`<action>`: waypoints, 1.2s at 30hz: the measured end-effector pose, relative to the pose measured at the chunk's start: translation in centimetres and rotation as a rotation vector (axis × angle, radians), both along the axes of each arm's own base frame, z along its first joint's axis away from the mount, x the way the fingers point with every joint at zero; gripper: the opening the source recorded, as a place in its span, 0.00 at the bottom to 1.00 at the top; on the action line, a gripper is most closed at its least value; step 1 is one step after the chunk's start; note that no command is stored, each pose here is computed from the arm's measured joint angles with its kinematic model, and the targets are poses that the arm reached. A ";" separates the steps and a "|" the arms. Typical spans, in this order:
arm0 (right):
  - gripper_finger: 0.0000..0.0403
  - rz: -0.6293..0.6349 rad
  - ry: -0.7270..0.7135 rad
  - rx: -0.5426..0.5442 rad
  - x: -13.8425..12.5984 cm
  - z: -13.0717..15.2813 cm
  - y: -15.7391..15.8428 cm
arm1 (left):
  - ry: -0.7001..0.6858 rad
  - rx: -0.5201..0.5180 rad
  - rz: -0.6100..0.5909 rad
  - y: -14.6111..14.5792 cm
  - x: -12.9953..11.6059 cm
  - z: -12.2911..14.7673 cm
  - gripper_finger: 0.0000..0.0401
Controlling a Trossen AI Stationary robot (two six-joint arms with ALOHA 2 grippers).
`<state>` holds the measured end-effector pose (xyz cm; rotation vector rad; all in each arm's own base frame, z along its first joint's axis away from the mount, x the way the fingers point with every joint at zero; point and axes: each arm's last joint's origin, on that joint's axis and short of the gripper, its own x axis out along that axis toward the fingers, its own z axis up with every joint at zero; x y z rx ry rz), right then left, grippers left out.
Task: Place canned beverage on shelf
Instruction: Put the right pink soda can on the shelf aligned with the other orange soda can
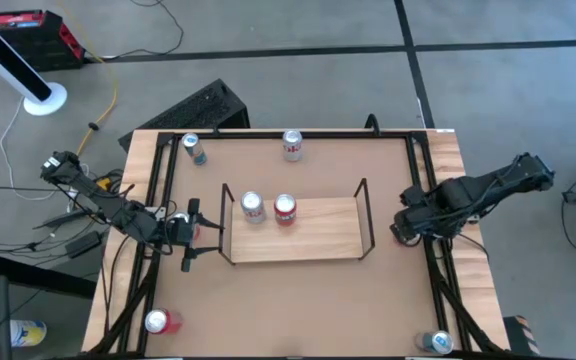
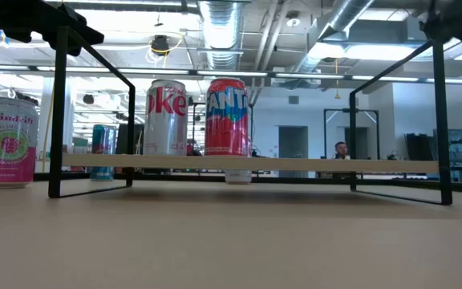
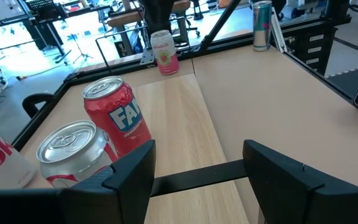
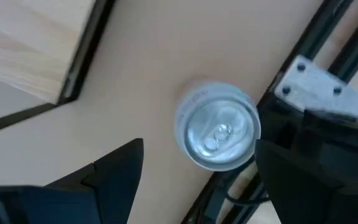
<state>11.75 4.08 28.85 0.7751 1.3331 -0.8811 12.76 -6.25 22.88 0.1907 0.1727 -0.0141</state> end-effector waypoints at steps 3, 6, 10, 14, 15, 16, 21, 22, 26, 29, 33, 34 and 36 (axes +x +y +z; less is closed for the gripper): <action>0.82 -0.004 0.029 0.007 -0.4 -0.8 -0.1 | 0.000 0.000 0.000 0.0 0.0 0.0 0.57; 0.82 -0.011 0.041 0.003 -0.7 -1.3 -0.2 | 0.000 0.000 0.000 0.0 0.0 0.0 0.57; 0.82 -0.011 0.048 0.002 -0.7 -1.6 -0.2 | 0.000 0.000 0.000 0.0 0.0 0.0 0.57; 0.82 -0.016 0.045 0.002 -0.6 -1.6 -0.2 | 0.000 0.000 0.000 0.0 0.0 0.0 0.57; 0.82 -0.030 0.043 0.003 -0.6 -1.6 -0.2 | 0.000 0.000 0.000 0.0 0.0 0.0 0.57; 0.82 -0.050 0.041 0.003 -0.6 -1.6 -0.2 | 0.000 0.000 0.000 0.0 0.0 0.0 0.57; 0.82 -0.117 0.037 0.002 -0.6 -1.6 -0.2 | 0.000 0.000 0.000 0.0 0.0 0.0 0.57; 0.82 -0.120 0.036 0.002 -0.6 -1.6 -0.2 | 0.000 0.000 0.000 0.0 0.0 0.0 0.57; 0.82 -0.124 0.029 -0.016 -0.6 -1.6 -0.2 | 0.000 0.000 0.000 0.0 0.0 0.0 0.57; 0.82 -0.158 0.030 -0.027 -0.5 -1.7 -0.2 | 0.000 0.000 0.000 0.0 0.0 0.0 0.57; 0.82 -0.164 0.032 -0.028 -0.3 -1.8 -0.1 | 0.000 0.000 0.000 0.0 0.0 0.0 0.57; 0.82 -0.165 0.034 -0.029 -0.4 -1.8 -0.2 | 0.000 0.000 0.000 0.0 0.0 0.0 0.57; 0.82 -0.167 0.034 -0.029 -0.3 -1.8 -0.2 | 0.000 0.000 0.000 0.0 0.0 0.0 0.57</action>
